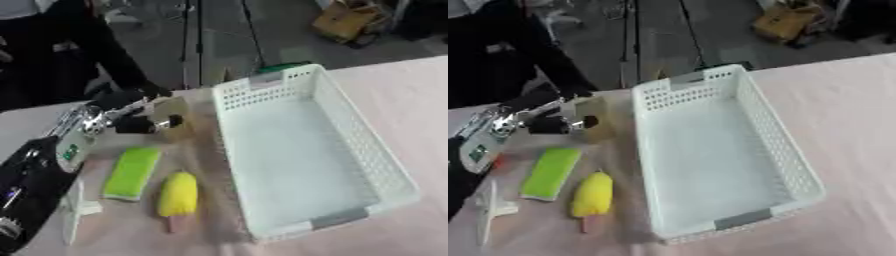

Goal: Pick up objects on the table and place them in the box.

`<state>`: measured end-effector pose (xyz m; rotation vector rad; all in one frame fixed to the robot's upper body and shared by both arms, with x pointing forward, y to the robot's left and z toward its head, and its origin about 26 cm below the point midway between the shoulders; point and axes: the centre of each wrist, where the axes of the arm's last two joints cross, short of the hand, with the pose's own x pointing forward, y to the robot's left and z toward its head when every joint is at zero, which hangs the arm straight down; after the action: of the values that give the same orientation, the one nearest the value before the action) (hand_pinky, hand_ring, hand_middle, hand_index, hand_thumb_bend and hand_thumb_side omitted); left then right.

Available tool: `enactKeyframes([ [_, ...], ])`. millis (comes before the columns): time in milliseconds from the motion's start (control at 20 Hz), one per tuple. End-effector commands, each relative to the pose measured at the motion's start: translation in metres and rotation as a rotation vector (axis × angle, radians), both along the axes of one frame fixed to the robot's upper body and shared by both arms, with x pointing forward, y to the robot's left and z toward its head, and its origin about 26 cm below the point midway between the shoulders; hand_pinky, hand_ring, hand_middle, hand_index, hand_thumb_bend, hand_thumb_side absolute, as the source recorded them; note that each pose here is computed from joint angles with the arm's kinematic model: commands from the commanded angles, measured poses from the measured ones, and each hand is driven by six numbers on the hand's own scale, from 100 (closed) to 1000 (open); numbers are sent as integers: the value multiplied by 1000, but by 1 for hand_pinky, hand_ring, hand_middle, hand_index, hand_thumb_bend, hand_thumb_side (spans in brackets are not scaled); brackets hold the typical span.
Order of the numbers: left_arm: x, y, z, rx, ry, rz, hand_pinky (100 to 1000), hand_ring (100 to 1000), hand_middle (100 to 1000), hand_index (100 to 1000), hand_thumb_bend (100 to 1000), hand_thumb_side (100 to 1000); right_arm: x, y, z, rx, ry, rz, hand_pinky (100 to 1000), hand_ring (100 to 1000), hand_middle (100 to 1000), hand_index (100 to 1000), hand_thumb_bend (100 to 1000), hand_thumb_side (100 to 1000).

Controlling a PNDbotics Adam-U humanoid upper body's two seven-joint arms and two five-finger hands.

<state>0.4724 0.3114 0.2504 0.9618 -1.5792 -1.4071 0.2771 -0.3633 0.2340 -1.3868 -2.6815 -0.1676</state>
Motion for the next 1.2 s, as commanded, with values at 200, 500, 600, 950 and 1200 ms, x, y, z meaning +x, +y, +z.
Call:
enactKeyframes([
  [200,-1,12,19,-6,-41,35,1000,1000,1000,1000,618,1000,-2,2,9,-24,-31,15,842,853,726,678,100,1000],
  [500,-1,17,20,-9,-35,50,1000,1000,1000,1000,620,1000,-1,3,8,-23,-31,21,841,851,723,671,100,1000],
  [600,0,19,20,-9,-26,60,1000,1000,1000,1000,630,1000,-1,4,8,-22,-31,24,841,849,719,666,100,1000],
  [950,0,23,21,-3,-2,61,1000,1000,1000,1000,628,1000,-1,5,6,-19,-28,25,840,841,715,661,100,1000],
  [1200,0,23,21,12,12,60,1000,1000,1000,1000,634,1000,-1,5,6,-18,-30,24,840,841,713,659,100,1000],
])
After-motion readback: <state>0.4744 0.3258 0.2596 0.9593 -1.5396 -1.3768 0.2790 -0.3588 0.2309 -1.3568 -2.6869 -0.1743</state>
